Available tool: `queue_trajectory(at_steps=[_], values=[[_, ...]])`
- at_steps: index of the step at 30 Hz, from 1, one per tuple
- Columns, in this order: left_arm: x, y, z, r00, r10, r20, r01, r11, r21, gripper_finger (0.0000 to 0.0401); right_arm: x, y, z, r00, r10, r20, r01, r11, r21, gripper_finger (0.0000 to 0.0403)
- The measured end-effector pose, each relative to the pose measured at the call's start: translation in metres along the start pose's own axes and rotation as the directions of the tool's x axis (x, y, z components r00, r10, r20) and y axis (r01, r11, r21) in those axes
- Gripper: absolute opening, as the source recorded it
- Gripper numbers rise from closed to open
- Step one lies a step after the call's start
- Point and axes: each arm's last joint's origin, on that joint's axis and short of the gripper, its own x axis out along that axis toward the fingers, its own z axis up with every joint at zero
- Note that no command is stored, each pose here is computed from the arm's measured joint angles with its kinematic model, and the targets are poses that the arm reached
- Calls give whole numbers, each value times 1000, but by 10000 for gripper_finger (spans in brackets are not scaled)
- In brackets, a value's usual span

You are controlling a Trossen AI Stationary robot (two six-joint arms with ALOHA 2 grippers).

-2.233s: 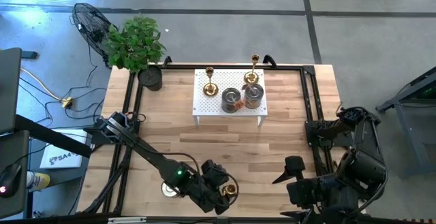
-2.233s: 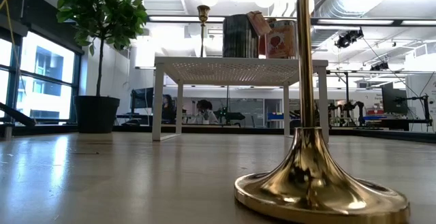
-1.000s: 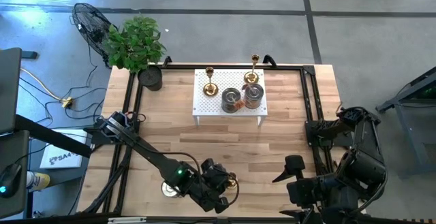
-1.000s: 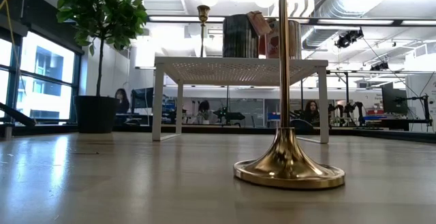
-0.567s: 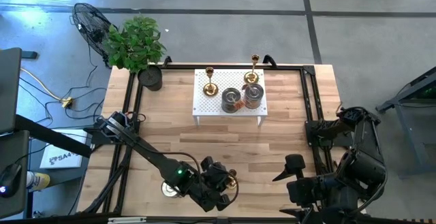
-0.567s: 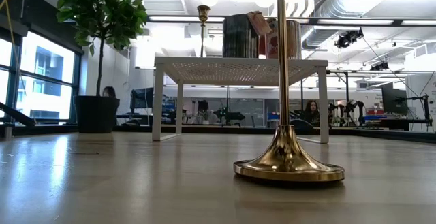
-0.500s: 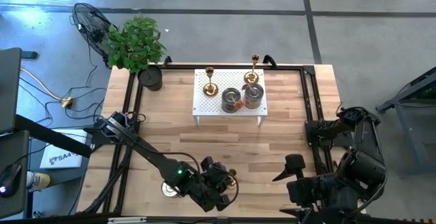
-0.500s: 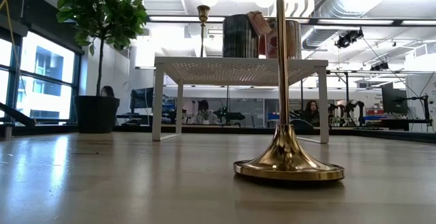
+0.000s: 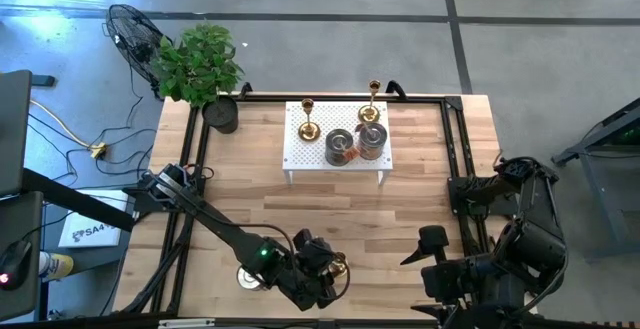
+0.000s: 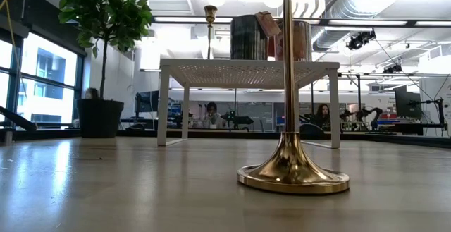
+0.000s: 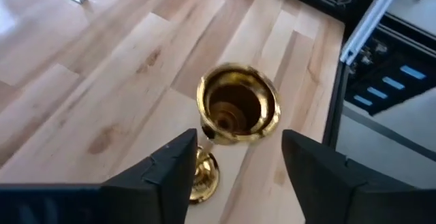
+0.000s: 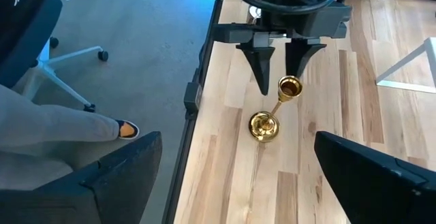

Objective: Pick & Place candle stick holders
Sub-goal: Align the gold candle holder with the other gold candle holder on the shelf

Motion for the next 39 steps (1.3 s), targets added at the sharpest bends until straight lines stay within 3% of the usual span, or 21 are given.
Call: queue_trajectory(at_steps=[10, 18, 24, 28, 34, 39], values=[[10, 10, 14, 998, 50, 47, -48, 998, -32, 239, 0, 0, 0, 1000, -3, -3, 3, 1000, -7, 378], [22, 22, 26, 999, -1, -50, -2, 998, -63, 238, 0, -2, -2, 1000, -14, -18, 14, 1000, -17, 378], [23, 24, 27, 998, 0, -57, -3, 998, -60, 236, 0, -2, -3, 999, -22, -28, 21, 1000, -23, 378], [23, 24, 27, 998, -1, -58, -1, 999, -41, 201, 0, -3, -3, 999, -24, -30, 23, 999, -26, 378], [24, 23, 27, 997, -25, -79, 22, 999, -40, 92, 0, -3, -3, 999, -33, -28, 32, 999, -28, 378], [24, 23, 26, 996, -20, -88, 19, 1000, -7, 91, 0, -3, -3, 999, -44, -20, 43, 999, -31, 378]])
